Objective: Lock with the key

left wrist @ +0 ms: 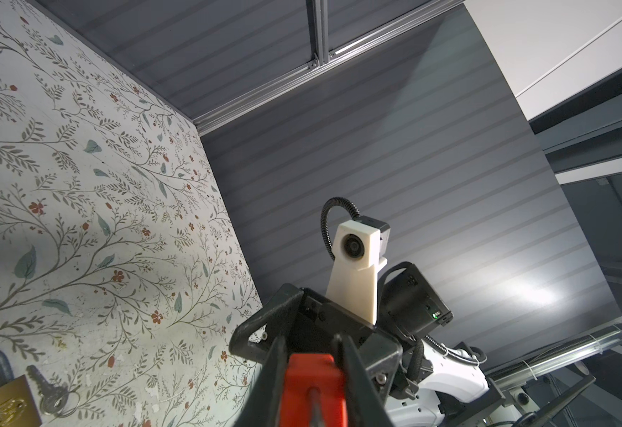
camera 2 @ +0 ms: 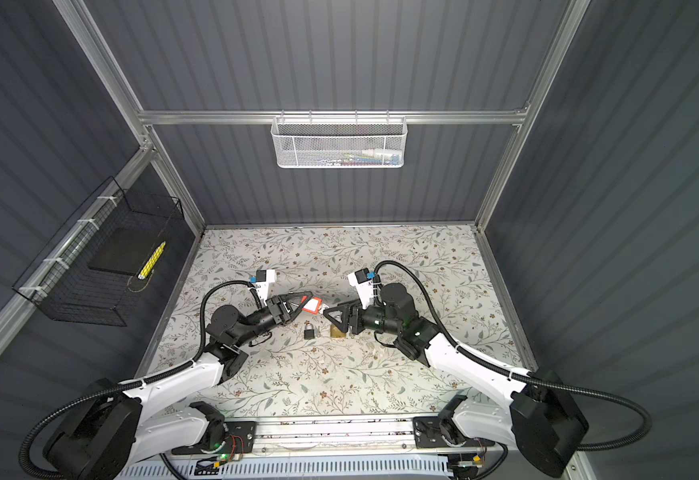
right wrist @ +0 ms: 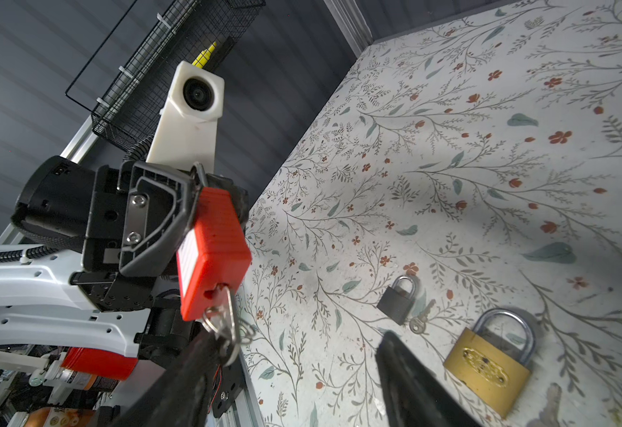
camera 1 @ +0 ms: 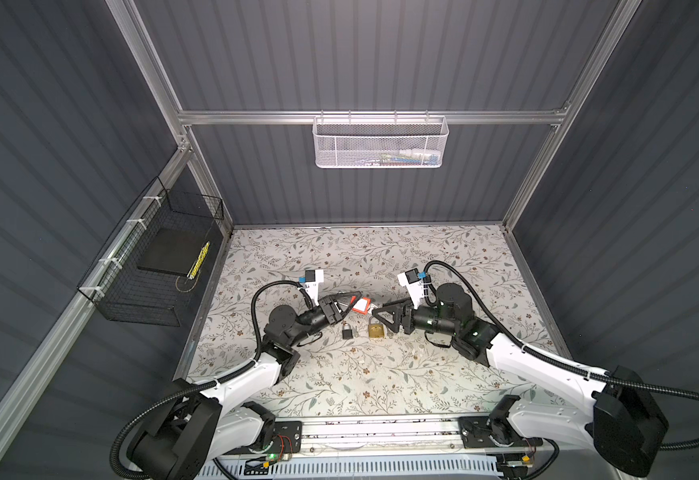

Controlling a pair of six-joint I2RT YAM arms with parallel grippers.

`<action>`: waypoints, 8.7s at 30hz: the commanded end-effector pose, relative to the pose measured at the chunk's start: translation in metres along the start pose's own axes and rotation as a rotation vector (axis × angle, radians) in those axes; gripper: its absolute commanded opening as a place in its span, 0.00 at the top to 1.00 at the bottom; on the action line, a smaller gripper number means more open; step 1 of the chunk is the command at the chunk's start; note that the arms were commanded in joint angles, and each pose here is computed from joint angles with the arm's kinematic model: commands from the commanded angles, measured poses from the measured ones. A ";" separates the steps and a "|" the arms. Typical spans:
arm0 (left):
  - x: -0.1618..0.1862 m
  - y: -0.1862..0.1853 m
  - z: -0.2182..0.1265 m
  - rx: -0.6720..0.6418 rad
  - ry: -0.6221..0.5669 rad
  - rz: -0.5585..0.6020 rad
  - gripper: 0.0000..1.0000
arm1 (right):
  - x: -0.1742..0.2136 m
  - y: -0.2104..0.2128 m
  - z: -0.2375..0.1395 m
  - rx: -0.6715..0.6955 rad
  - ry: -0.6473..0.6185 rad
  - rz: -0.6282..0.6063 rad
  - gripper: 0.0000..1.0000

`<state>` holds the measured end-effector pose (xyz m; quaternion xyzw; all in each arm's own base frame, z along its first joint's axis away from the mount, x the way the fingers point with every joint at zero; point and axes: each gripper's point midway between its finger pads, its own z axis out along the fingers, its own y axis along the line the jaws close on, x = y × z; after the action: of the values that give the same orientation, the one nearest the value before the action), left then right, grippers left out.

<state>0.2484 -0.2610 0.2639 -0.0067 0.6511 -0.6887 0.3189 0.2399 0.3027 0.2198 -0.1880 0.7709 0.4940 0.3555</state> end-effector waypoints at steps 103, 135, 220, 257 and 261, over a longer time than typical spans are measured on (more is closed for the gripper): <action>-0.010 -0.027 -0.001 0.085 -0.039 0.049 1.00 | -0.012 0.037 -0.019 -0.374 -0.080 0.166 1.00; -0.016 -0.031 -0.005 0.100 -0.078 0.080 1.00 | 0.002 0.021 -0.034 -0.318 -0.070 0.185 1.00; 0.133 0.215 0.126 -0.734 0.782 0.130 0.45 | -0.009 -0.119 -0.138 0.178 -0.356 0.344 1.00; 0.071 0.186 0.155 -0.712 0.597 0.263 0.32 | 0.038 -0.146 -0.143 0.301 -0.348 0.552 1.00; 0.052 0.171 0.148 -0.707 0.554 0.296 0.31 | 0.048 -0.155 -0.141 0.336 -0.334 0.606 1.00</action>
<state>0.3318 -0.4164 0.0774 0.1558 0.9128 -0.3429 0.1580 0.2569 0.1137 0.1370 0.1666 0.7849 0.4786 0.3565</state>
